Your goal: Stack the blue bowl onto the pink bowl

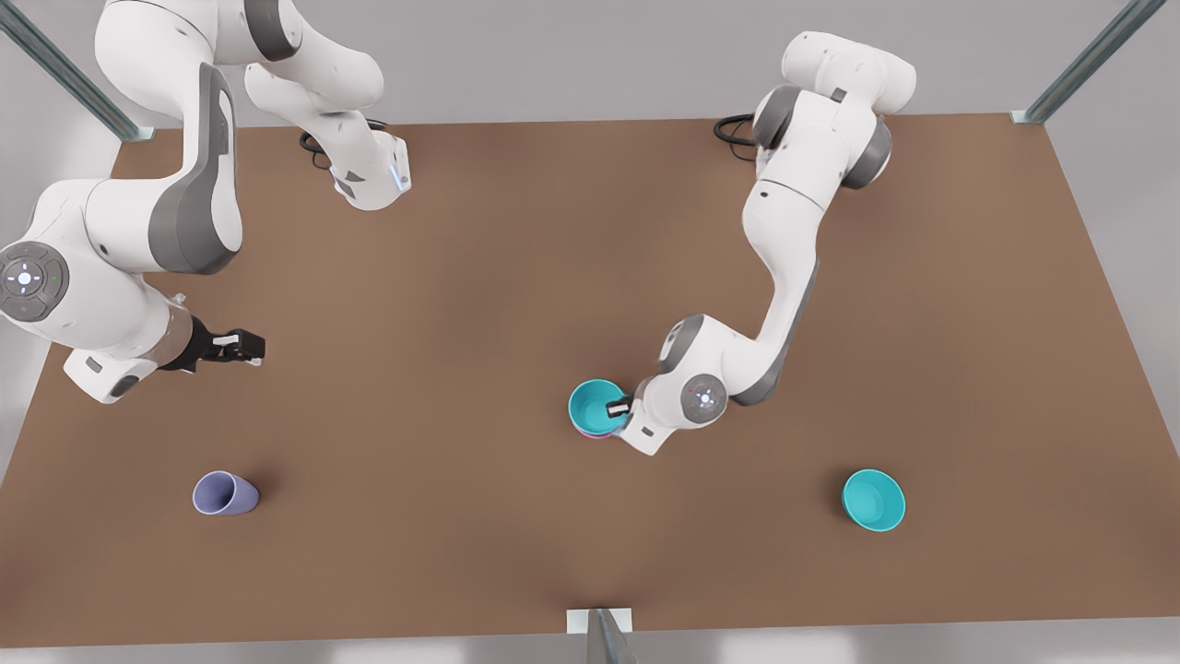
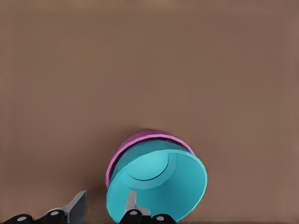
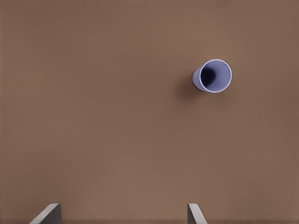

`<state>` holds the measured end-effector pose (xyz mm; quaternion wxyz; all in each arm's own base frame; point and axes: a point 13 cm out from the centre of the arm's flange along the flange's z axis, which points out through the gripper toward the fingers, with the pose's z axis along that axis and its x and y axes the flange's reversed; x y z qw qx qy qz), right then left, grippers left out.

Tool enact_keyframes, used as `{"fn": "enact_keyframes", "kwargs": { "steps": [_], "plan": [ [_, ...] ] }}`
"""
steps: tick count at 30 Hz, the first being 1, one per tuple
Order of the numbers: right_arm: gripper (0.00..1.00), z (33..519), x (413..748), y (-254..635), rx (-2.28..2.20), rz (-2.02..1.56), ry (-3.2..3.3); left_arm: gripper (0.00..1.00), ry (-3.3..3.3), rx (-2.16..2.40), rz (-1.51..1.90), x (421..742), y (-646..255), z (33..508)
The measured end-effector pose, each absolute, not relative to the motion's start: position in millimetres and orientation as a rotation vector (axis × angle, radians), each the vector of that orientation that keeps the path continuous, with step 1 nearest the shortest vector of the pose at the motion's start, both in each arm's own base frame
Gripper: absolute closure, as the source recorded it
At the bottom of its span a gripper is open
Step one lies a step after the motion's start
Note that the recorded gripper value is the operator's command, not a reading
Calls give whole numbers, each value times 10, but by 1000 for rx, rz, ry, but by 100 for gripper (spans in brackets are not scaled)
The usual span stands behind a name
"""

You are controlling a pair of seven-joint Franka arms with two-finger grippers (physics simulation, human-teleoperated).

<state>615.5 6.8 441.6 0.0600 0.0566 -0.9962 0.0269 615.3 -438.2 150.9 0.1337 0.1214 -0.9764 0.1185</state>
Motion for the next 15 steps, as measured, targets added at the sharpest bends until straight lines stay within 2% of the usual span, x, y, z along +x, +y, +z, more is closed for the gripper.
{"fn": "enact_keyframes", "kwargs": {
  "steps": [1, 3, 4, 5, 7, 9, 10, 15],
  "plan": [
    [0, 4417, 6155, 67, 172, 81, -3016, 0, -2850, 379, 353, 6319, -4118, 1941],
    [0, 4416, 6154, 65, 172, 81, -3015, 0, -2973, 421, 306, 6748, -3153, 3261],
    [0, 4415, 6154, 65, 172, 81, -3015, 0, -3026, 426, 211, 6796, -2638, 3697],
    [0, 4415, 6154, 64, 172, 81, -3015, 0, -3043, 429, 100, 6784, -2192, 3906],
    [0, 4415, 6154, 65, 173, 81, -3015, 0, -3028, 456, -52, 6686, -1410, 4196],
    [0, 4414, 6154, 68, 174, 81, -3015, 0, -2957, 446, -133, 6146, -923, 4267],
    [0, 4414, 6154, 67, 174, 81, -3015, 0, -2943, 430, -134, 6009, -819, 4311],
    [0, 4415, 6154, 64, 175, 81, -3015, 0, -2912, 296, -115, 5856, -720, 4316]
  ]
}}
